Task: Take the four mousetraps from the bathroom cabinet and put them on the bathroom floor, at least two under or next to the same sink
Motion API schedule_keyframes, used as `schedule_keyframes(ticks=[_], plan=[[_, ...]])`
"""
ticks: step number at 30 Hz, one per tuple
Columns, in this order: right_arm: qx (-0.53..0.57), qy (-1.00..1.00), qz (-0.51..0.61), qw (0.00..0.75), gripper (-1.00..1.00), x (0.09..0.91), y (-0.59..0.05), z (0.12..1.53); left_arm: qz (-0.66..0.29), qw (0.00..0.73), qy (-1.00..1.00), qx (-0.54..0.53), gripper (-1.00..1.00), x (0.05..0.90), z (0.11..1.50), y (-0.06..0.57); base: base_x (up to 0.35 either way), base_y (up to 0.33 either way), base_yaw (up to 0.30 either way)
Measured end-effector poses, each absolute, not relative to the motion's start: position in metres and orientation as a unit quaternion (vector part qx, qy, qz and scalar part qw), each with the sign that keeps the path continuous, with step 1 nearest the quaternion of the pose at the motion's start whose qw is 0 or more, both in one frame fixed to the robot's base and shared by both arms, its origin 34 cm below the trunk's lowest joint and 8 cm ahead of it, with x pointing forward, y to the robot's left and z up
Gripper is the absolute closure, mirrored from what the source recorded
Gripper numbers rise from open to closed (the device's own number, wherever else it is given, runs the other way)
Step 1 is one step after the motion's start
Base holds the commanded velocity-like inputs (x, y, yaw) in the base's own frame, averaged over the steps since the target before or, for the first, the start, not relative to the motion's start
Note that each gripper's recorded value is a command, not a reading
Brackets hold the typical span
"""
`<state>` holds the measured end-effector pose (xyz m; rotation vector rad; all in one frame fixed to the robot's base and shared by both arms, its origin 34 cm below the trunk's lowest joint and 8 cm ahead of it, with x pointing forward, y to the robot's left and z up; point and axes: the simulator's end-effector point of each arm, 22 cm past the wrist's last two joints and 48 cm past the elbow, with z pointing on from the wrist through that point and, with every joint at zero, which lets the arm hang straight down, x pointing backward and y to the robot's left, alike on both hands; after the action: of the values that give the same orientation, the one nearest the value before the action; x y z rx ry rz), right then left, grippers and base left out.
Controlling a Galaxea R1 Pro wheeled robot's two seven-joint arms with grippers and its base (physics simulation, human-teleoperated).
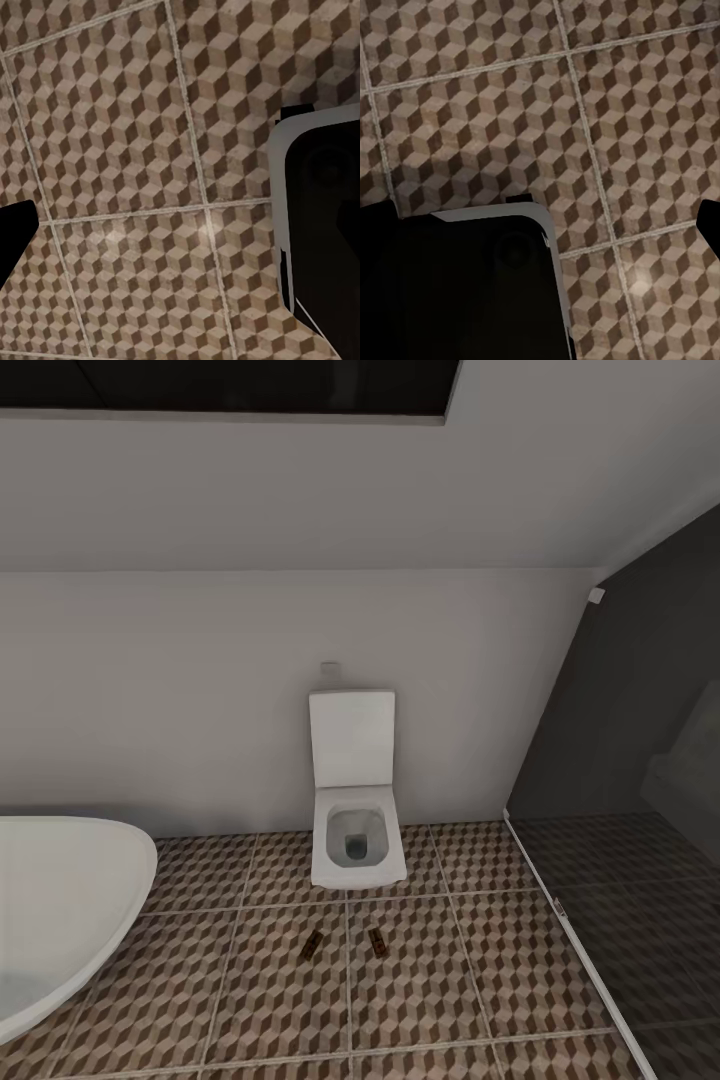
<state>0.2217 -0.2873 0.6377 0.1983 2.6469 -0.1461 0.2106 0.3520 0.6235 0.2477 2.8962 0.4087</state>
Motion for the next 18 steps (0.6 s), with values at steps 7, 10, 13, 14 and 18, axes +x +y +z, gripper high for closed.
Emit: schedule_keyframes(ticks=[7,10,13,14,18], plan=[[0.073,0.967,-0.054,0.239,-1.0,0.2217,-0.2875,0.6377,0.138,0.103,0.981,0.084,-1.0,0.2106,0.6235,0.352,0.0,0.0,0.0],[0.073,0.967,-0.053,0.239,-1.0,0.2217,-0.2874,0.6377,0.138,0.103,0.981,0.084,-1.0,0.2106,0.6235,0.352,0.0,0.0,0.0],[0.072,0.967,-0.053,0.239,-1.0,0.2217,-0.2873,0.6377,0.138,0.103,0.981,0.084,-1.0,0.2106,0.6235,0.352,0.0,0.0,0.0],[0.072,0.967,-0.053,0.239,-1.0,0.2217,-0.2872,0.6377,0.138,0.103,0.981,0.084,-1.0,0.2106,0.6235,0.352,0.0,0.0,0.0],[0.072,0.967,-0.053,0.239,-1.0,0.2218,-0.2872,0.6377,0.138,0.103,0.981,0.084,-1.0,0.2106,0.6235,0.352,0.0,0.0,0.0]])
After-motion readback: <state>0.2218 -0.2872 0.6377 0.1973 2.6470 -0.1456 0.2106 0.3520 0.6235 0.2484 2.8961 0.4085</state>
